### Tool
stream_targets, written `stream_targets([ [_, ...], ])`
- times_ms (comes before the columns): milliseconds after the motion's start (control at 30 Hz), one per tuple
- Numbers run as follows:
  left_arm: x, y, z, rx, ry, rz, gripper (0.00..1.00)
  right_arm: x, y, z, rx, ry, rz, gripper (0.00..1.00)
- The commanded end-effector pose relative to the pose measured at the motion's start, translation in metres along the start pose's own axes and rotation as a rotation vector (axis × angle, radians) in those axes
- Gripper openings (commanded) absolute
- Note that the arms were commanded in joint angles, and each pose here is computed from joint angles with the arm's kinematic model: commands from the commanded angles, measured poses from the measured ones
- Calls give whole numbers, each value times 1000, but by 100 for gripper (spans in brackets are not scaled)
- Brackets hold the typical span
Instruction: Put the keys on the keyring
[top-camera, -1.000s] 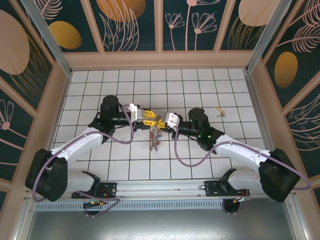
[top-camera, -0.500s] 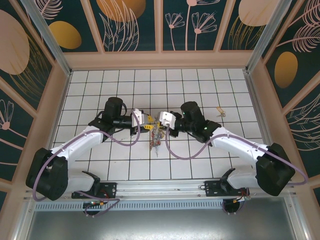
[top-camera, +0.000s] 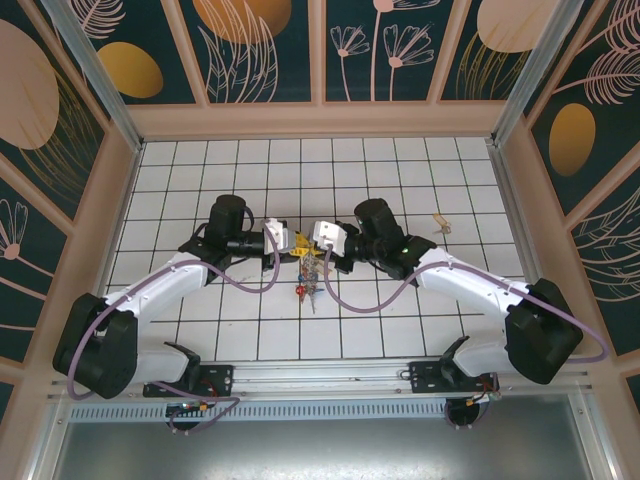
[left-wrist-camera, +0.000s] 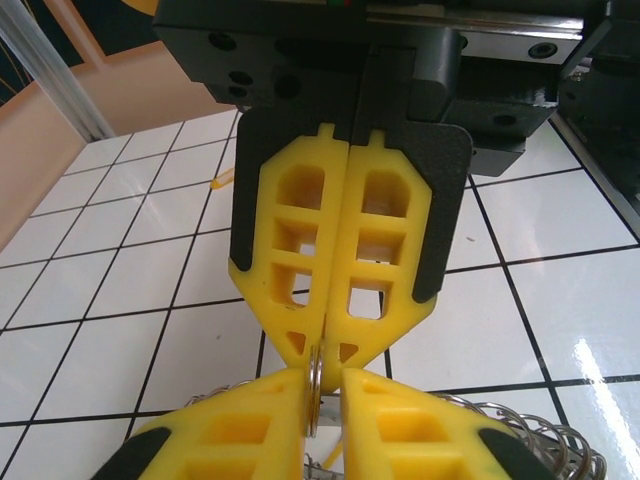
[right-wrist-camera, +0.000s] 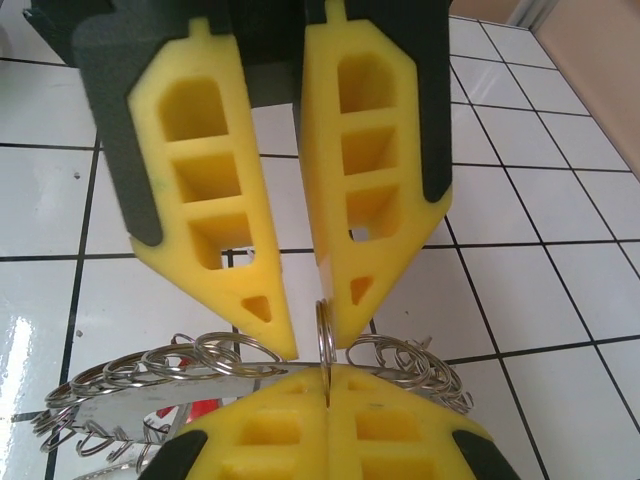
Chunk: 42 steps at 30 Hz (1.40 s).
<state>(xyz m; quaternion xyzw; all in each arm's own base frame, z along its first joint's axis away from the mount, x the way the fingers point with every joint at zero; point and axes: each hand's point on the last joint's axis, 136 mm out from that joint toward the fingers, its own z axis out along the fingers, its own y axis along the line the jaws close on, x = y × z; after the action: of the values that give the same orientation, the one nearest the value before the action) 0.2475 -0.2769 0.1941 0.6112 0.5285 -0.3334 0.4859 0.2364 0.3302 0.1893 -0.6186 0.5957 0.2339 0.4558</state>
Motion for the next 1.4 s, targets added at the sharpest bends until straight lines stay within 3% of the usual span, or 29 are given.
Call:
stream_targets([
  [0, -2, -5, 2, 23, -20, 22, 10, -28, -7, -4, 4, -77, -38, 0],
  [67, -4, -4, 1, 24, -26, 34, 0, -29, -6, -4, 1, -84, -39, 0],
  [200, -19, -7, -1, 35, -94, 50, 0, -34, -1, -8, -25, -134, -27, 0],
  [367, -40, -9, -7, 21, -202, 56, 0, -42, 4, -25, -40, -245, 0, 13],
  [600, -53, -13, -10, 51, -263, 55, 0, -40, 4, -35, -26, -279, 20, 18],
  [967, -59, -12, -12, 51, -280, 55, 0, -27, 5, -38, -20, -279, 46, 23],
  [1367, -55, -12, -10, 58, -274, 42, 0, -41, 6, -38, -62, -338, 38, 22],
])
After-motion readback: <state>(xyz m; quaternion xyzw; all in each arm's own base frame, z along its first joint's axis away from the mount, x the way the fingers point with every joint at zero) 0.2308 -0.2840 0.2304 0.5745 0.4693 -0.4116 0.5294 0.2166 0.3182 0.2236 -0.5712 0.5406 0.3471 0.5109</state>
